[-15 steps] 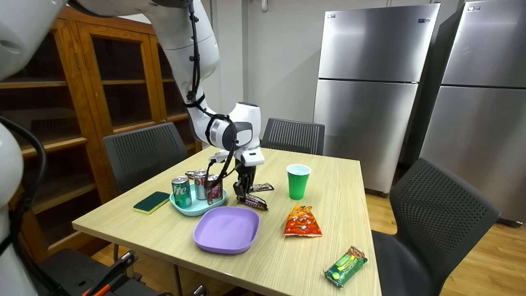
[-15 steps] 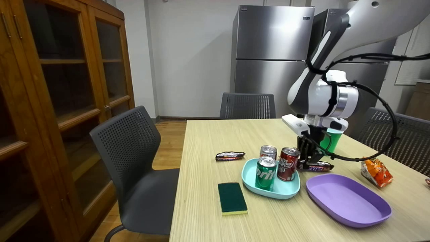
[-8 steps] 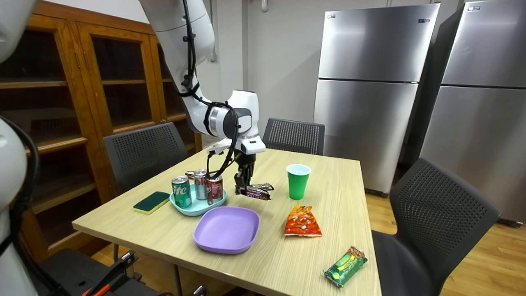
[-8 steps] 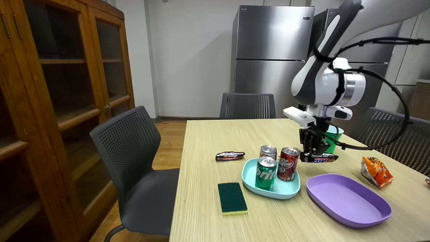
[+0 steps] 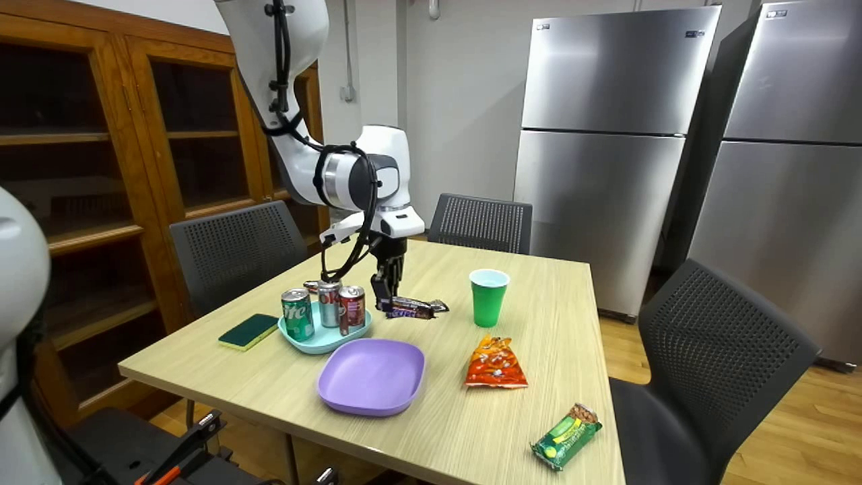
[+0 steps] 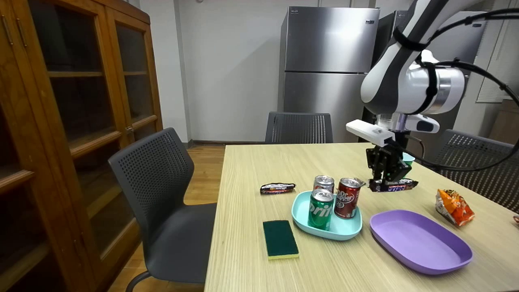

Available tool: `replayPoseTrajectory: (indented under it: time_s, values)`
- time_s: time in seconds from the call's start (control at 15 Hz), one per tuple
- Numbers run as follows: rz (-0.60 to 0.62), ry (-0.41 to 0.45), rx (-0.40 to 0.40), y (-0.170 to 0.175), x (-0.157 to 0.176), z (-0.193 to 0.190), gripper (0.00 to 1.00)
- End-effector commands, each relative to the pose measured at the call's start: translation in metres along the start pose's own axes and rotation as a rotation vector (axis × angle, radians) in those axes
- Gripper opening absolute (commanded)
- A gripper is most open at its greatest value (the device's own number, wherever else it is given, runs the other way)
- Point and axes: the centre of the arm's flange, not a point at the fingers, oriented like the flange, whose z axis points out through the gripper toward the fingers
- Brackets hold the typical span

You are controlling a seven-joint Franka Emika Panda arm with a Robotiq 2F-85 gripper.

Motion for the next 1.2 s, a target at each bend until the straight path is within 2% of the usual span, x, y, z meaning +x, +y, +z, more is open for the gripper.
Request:
replayPoseTrajectory:
  time_s: [0.0,0.53,1.0,1.13]
  values:
    - [-0.015,-0.014,0.007,0.031,-0.011,-0.010,0.07]
    - [-0.043,-0.013,-0.003,0.053,-0.022,0.021,0.07]
    - [-0.039,-0.010,-0.019,0.066,-0.022,0.028,0.07]
    - [-0.035,-0.012,-0.025,0.069,-0.022,0.029,0.55]
